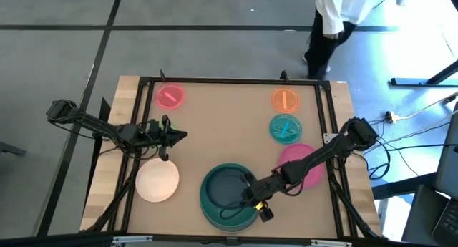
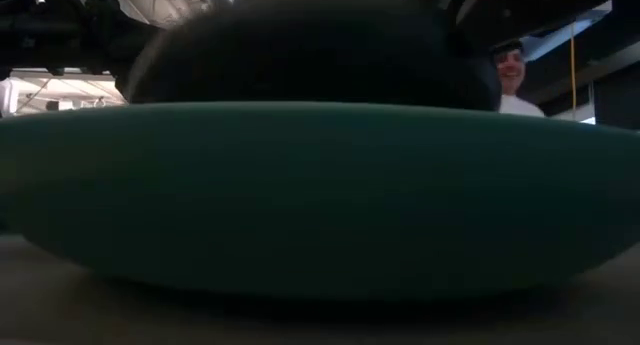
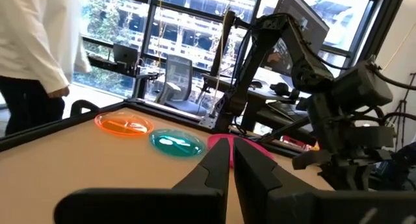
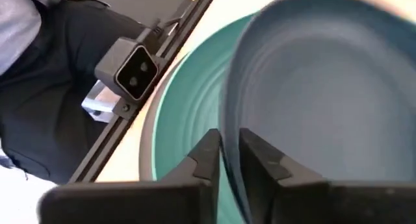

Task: Stack plastic plates
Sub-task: Stack the black plate on top of the green plate, then stack the pink plate on top of the black plate

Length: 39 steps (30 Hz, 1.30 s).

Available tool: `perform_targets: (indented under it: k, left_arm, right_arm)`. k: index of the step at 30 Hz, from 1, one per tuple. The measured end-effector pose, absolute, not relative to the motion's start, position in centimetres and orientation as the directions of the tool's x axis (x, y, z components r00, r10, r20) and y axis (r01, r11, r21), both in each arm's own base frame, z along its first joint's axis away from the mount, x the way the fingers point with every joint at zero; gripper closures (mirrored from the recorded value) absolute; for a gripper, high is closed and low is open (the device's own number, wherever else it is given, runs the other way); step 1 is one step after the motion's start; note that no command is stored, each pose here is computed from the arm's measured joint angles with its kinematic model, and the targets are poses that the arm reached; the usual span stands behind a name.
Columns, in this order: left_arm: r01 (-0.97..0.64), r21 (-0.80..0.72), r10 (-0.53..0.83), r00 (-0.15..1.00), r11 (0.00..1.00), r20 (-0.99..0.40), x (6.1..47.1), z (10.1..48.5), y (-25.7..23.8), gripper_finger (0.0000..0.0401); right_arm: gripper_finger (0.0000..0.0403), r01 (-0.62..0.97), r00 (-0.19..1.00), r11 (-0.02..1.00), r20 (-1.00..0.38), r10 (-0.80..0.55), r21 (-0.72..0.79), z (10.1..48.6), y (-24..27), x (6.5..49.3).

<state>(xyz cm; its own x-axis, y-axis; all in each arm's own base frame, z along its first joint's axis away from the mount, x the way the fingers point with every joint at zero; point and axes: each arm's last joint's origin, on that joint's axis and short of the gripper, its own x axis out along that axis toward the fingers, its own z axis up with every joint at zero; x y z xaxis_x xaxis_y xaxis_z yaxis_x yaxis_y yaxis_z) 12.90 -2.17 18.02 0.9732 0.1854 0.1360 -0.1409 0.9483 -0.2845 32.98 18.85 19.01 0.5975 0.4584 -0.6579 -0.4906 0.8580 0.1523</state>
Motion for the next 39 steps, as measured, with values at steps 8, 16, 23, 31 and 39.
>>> perform_targets:
  k: [8, 16, 23, 31, 39]
  left_arm:
    - [-0.139, -0.288, 0.185, 0.973, 0.948, 0.137, 12.9, 18.0, -2.2, 0.0386]
    - [-0.138, -0.293, 0.184, 0.973, 0.946, 0.139, 12.9, 18.0, -2.2, 0.0386]
    - [-0.145, -0.294, 0.192, 0.972, 0.945, 0.138, 12.9, 18.0, -2.2, 0.0386]
    - [-0.146, -0.295, 0.194, 0.971, 0.944, 0.139, 12.9, 18.1, -2.1, 0.0386]
    - [-0.148, -0.299, 0.198, 0.970, 0.943, 0.143, 12.9, 18.1, -2.1, 0.0386]
  right_arm:
    - [0.0300, -0.486, 0.579, 0.856, -0.668, 0.467, 0.177, 19.9, 18.8, 32.8]
    - [0.0297, -0.377, 0.520, 0.913, -0.780, 0.349, 0.157, 23.5, 17.6, 30.4]
    - [0.0297, -0.193, 0.499, 0.981, -0.859, 0.119, 0.023, 22.9, 16.7, 26.7]
    - [0.0297, 0.047, 0.479, 0.993, -0.874, 0.076, 0.112, 21.0, 14.7, 21.5]
    - [0.0297, 0.268, 0.414, 0.937, -0.905, 0.096, 0.222, 19.3, 13.7, 17.4]
